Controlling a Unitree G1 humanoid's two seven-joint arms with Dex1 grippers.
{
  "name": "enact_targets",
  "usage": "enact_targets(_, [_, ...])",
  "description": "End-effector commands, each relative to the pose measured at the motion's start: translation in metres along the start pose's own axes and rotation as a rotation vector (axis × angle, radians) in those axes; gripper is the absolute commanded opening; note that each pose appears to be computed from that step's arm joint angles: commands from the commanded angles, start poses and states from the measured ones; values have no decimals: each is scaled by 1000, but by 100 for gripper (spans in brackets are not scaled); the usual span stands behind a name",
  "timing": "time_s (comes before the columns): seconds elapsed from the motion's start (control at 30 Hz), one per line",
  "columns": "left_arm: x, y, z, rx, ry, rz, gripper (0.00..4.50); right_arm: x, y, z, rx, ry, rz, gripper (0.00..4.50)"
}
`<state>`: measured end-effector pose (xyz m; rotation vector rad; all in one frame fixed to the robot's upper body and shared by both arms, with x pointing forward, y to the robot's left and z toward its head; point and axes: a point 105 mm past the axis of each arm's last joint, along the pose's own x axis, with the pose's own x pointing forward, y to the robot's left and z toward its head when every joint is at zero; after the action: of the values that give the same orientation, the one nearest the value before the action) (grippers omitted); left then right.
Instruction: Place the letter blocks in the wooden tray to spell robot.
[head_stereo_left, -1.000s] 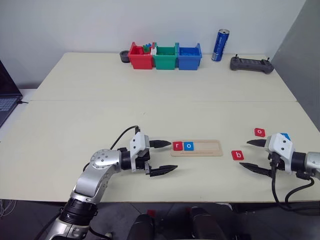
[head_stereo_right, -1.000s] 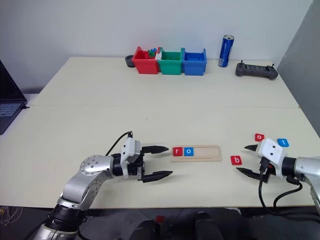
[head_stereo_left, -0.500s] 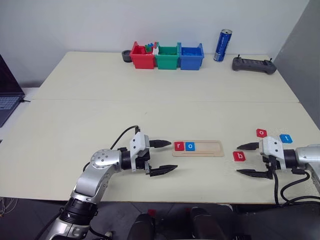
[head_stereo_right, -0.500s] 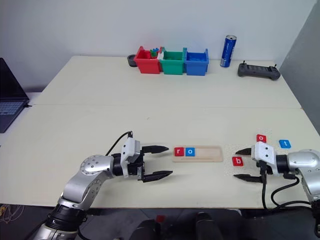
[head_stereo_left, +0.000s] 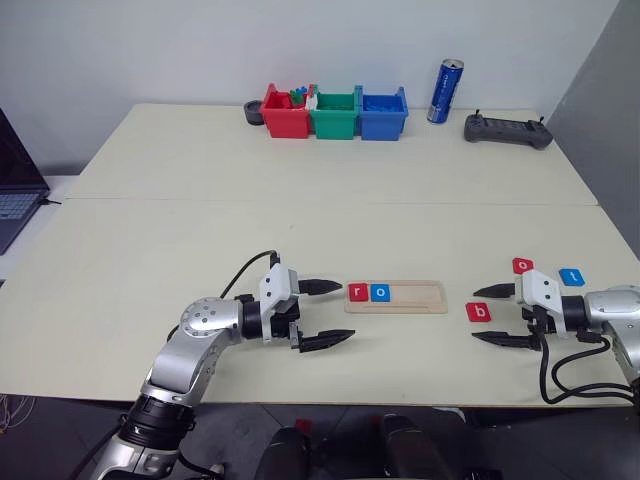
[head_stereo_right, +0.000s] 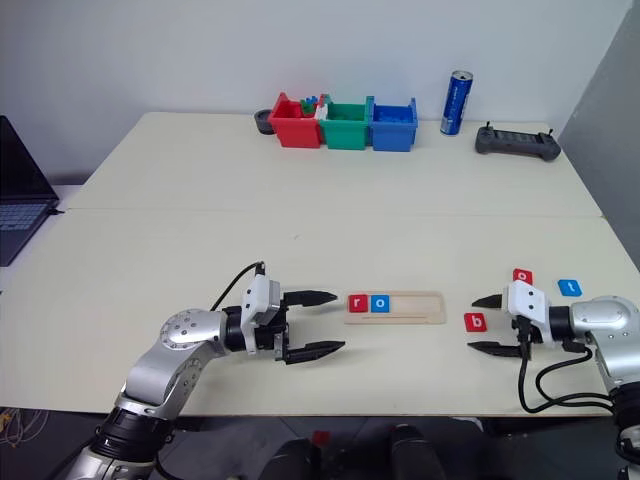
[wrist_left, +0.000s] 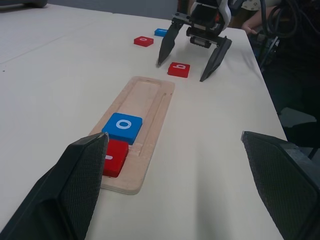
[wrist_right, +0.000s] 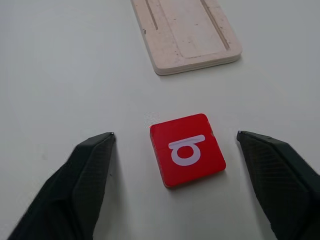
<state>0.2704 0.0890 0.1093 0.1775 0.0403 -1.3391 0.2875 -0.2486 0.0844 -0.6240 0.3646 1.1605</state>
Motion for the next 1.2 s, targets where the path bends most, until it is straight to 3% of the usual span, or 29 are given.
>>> enact_targets(0.03, [1, 1, 9, 37, -17, 0, 450, -6, -1, -10, 8, 53, -8, 292])
enact_targets(0.17, [2, 1, 9, 35, -20, 2, 450, -4, -5, -7, 7, 39, -18, 153])
enact_targets(0.2, [2, 2, 9, 36, -19, 3, 450, -3, -6, -5, 5, 34, -21, 146])
enact_targets(0.47, [-1, 3, 9, 37, -18, 15, 450, 1, -16, 31, -46, -40, 2, 146])
enact_targets(0.73, [-11, 6, 7, 39, -4, 48, 450, 42, -19, 83, -92, -159, 98, 146])
enact_targets(0.93, [-20, 8, 6, 44, 13, 78, 450, 65, -26, 91, -117, -164, 121, 146])
enact_targets(1.2, [-24, 10, 5, 58, 22, 100, 450, 74, -30, 80, -119, -124, 145, 146])
